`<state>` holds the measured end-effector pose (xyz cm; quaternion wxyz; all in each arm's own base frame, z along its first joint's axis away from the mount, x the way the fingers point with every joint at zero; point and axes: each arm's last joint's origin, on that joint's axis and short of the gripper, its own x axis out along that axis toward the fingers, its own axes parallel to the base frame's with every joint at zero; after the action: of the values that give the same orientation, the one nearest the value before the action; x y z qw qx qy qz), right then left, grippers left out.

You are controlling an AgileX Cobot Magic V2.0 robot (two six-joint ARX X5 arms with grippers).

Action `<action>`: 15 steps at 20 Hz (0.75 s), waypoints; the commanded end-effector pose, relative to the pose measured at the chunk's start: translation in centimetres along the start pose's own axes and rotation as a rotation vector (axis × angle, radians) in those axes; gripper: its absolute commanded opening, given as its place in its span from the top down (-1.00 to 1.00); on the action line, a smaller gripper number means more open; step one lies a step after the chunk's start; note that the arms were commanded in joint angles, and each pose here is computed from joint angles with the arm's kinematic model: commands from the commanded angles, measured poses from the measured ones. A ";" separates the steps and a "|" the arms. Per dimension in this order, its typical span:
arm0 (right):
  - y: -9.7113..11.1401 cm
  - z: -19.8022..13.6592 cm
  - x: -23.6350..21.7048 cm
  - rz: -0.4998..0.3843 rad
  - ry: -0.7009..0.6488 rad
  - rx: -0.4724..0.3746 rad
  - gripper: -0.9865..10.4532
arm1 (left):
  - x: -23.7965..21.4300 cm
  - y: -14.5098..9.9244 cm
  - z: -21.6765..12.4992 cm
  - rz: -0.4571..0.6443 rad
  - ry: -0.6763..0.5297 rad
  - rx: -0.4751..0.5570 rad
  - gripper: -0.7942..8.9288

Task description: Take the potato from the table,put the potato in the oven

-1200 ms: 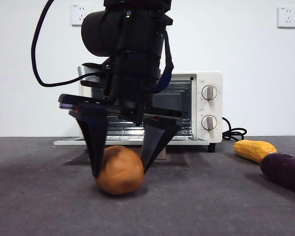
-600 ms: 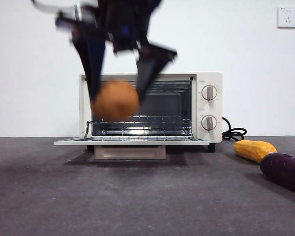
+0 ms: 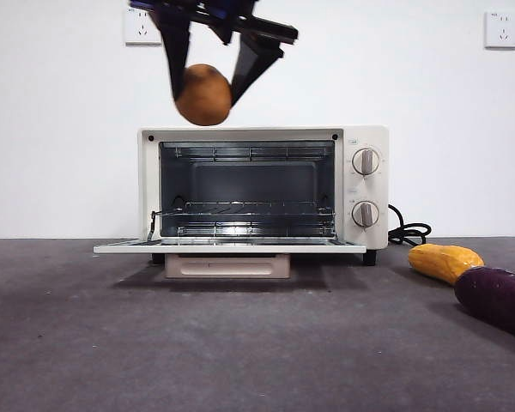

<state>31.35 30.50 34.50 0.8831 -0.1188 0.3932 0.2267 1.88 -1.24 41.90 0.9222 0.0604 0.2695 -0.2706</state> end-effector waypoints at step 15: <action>-5.5 -0.6 12.0 0.006 0.013 0.144 0.66 | 2.0 0.1 1.1 0.052 0.070 0.067 0.85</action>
<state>40.44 29.05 26.38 0.8879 -0.0580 0.4064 0.2076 3.90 -2.41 41.80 0.9167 0.0999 0.2945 -0.2510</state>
